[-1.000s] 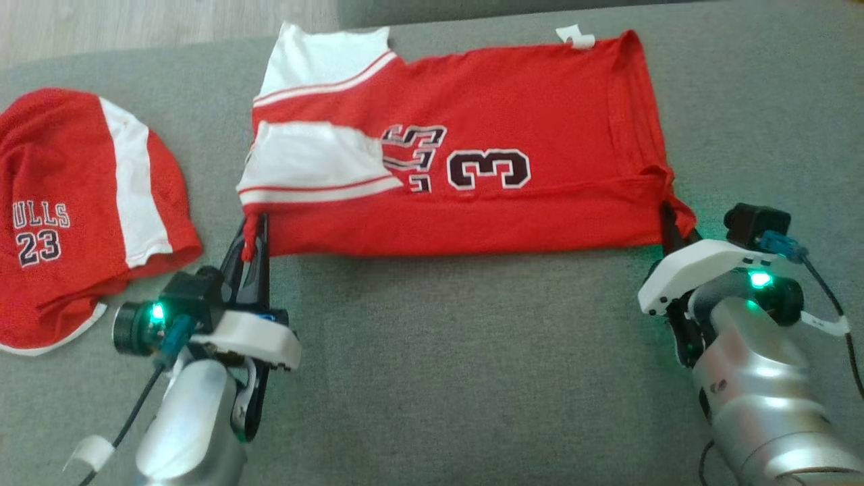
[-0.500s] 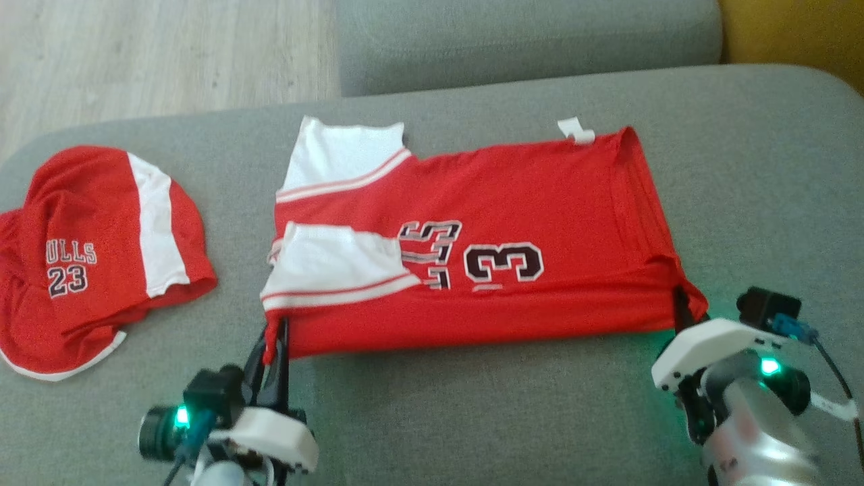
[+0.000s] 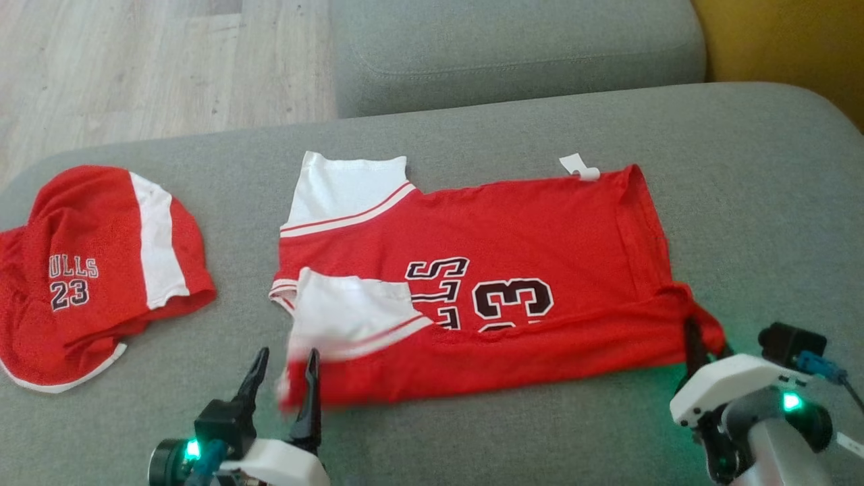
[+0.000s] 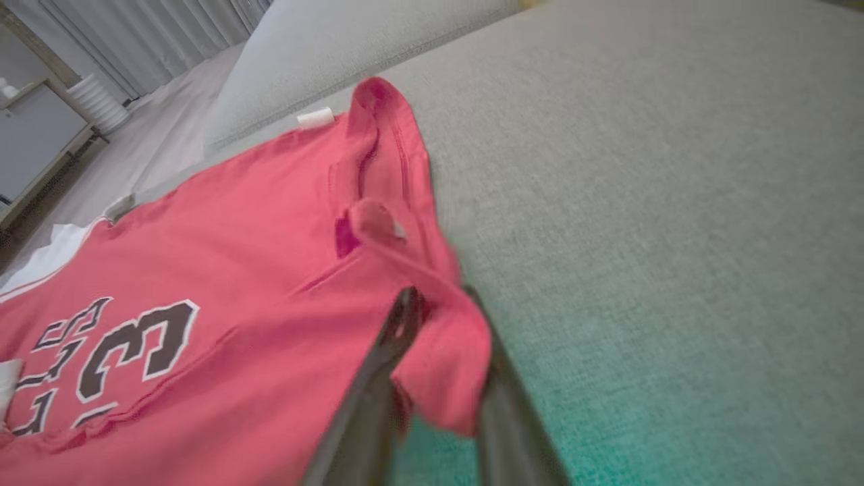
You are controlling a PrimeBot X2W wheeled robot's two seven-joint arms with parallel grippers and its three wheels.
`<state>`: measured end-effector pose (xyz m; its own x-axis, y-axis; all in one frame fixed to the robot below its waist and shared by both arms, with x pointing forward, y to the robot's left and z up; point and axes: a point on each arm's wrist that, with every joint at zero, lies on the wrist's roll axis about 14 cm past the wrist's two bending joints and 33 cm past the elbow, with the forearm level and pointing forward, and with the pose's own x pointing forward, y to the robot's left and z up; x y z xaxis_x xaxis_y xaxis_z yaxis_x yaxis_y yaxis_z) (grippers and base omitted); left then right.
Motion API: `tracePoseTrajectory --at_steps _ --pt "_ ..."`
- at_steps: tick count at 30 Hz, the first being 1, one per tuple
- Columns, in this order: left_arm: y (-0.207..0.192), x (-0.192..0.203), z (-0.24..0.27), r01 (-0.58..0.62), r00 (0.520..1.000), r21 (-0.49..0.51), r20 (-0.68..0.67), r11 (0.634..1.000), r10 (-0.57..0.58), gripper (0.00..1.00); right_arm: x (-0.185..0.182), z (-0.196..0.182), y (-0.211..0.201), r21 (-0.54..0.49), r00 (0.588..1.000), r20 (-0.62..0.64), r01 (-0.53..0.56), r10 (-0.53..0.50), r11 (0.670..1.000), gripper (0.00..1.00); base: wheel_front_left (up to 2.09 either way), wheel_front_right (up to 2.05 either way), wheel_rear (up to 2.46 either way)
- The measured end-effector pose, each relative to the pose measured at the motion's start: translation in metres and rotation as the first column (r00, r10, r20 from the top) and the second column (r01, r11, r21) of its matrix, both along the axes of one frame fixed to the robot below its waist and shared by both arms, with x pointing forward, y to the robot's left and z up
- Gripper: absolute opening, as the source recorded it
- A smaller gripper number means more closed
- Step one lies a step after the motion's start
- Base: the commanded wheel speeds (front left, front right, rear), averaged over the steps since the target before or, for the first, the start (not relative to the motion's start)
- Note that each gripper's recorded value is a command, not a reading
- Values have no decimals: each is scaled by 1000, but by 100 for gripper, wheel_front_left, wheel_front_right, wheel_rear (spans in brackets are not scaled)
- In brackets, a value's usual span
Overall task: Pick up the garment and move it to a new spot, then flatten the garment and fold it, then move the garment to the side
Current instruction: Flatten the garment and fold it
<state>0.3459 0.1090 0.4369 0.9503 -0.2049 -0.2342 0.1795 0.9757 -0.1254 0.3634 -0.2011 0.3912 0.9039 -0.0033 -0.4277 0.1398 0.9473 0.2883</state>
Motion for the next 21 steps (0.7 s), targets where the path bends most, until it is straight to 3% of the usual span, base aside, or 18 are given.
tracePoseTrajectory --at_steps 4,14,21 --pt "0 4 4 -8 1000 -5 26 1000 8 100 8 20 0 -51 997 74 -21 25 998 100 0 0 0" --pt "-11 52 56 12 973 -49 230 999 -1 100 32 80 -29 -52 947 315 88 -67 995 100 0 0 0" --pt "-24 98 73 138 952 8 276 990 -135 100 57 92 -30 -69 935 350 86 -57 994 100 0 0 0"
